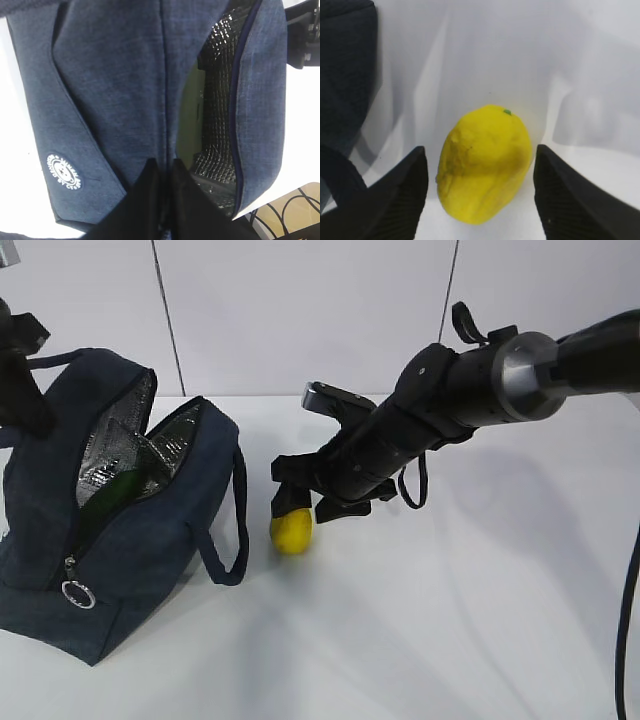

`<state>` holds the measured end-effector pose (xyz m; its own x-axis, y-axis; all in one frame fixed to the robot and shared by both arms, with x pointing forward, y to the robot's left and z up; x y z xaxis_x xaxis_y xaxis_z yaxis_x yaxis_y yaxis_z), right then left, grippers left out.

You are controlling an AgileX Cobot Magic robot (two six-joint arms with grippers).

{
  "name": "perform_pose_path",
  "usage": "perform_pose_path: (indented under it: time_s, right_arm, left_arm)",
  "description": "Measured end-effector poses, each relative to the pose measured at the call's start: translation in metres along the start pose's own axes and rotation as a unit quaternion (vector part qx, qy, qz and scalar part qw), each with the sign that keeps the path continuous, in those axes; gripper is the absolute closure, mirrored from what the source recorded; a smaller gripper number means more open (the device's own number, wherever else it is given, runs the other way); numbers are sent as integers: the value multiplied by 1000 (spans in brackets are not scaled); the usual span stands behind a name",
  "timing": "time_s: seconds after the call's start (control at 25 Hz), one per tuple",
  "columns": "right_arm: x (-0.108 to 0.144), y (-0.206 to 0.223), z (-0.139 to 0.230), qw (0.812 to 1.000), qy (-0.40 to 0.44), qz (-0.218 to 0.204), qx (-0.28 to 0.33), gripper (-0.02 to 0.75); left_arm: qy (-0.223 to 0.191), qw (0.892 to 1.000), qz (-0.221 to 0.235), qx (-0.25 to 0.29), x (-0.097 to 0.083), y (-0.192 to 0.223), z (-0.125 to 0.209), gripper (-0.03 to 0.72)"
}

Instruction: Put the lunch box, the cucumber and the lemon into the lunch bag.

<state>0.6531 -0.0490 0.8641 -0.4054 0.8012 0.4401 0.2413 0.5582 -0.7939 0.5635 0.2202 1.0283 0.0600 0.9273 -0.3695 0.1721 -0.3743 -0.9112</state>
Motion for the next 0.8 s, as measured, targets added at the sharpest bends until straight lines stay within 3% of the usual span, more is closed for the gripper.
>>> perform_pose_path:
  time_s: [0.8]
  right_arm:
    - [1,4,1,1000,-5,-9,-1,256]
  left_arm:
    - [0,1000,0,0,0,0,0,687]
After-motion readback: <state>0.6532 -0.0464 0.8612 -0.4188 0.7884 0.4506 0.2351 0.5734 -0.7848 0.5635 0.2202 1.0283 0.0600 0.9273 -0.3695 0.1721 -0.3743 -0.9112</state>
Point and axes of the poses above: a point on each arm's last joint axis where the gripper is mounted, y pointing out along that axis toward the gripper, x along the wrist's bending axis when the last joint is at zero, z = x × y, the point moved 5 cm from there along y, pointing out along that axis toward the gripper, and after that the axes turned 9 degrees about -y, right-handed, at the moved point
